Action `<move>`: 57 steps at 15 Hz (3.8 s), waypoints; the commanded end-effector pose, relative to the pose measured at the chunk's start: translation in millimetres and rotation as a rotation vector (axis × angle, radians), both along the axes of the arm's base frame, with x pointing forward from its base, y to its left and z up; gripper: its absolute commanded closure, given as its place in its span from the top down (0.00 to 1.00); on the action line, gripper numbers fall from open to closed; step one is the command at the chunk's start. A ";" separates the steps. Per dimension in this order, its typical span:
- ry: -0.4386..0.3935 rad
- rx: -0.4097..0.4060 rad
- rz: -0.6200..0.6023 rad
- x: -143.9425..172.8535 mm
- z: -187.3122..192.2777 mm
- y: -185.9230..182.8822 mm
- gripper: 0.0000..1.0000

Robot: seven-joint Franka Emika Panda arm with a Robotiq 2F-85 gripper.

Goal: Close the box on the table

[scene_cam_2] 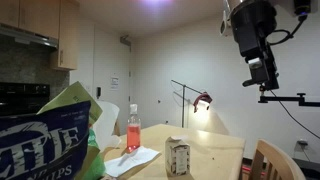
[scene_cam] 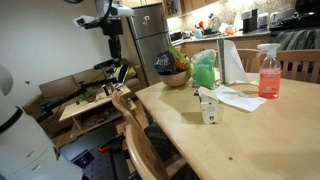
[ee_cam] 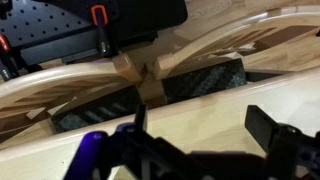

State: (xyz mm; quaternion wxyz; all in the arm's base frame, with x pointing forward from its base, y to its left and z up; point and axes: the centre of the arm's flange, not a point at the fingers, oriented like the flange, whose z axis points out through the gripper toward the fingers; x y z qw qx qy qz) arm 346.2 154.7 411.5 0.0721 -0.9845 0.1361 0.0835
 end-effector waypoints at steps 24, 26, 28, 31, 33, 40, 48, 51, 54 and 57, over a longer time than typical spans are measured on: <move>0.065 -0.803 1.023 8.6 3.3 -34.1 1.00; 0.075 -0.783 0.967 12.3 1.1 -31.9 1.00; 0.073 -0.802 0.989 12.3 1.9 -30.3 1.00; 0.076 -0.812 1.012 11.8 0.5 -23.9 1.00; 0.087 -0.818 1.074 13.8 -3.4 -18.9 1.00; 0.012 -0.846 1.124 49.4 -9.0 -47.5 1.00; -0.110 -0.843 1.078 98.0 -26.2 -87.7 1.00; -0.123 -0.863 1.032 115.0 -34.7 -96.0 1.00; -0.092 -0.839 1.049 103.3 -34.1 -96.0 1.00; -0.087 -0.835 1.049 108.9 -36.9 -96.1 1.00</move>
